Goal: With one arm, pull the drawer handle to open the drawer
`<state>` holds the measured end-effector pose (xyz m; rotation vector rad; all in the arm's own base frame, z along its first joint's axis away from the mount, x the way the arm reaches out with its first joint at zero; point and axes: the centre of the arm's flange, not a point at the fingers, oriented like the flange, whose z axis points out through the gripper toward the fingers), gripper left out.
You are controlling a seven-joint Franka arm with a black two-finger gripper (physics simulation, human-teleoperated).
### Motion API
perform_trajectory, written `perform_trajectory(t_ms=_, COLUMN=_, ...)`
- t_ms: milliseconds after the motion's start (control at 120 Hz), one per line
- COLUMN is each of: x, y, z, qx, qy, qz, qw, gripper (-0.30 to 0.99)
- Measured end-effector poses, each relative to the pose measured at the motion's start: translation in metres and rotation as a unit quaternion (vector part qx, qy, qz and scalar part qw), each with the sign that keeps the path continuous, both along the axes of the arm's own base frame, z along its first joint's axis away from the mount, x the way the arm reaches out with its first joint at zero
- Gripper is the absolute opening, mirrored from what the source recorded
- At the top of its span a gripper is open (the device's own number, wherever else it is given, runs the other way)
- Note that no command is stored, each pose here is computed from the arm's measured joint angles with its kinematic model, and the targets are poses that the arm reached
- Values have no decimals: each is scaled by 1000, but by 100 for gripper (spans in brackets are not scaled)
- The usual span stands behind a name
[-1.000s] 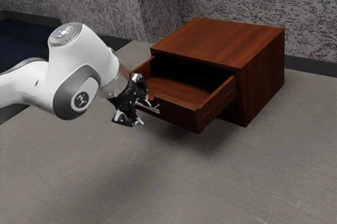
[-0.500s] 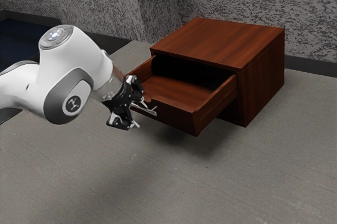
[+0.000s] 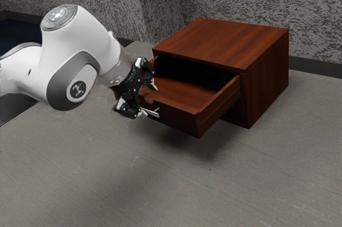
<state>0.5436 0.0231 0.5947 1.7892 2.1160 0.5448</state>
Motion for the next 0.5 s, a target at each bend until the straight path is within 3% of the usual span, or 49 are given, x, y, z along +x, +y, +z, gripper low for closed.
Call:
perform_trajectory(t_ms=167, x=1, y=-67, z=48, qx=7, qy=-26, qz=-51, qw=998, gripper=58)
perform_trajectory(t_ms=308, x=-23, y=-129, z=128, qx=21, qy=-18, qz=-104, qw=994, gripper=62)
perform_trajectory(t_ms=400, x=-38, y=-116, z=166, qx=60, qy=1, qz=-150, qw=987, gripper=64)
perform_trajectory(t_ms=500, x=-32, y=-83, z=168, qx=85, qy=57, qz=-202, qw=974, gripper=65)
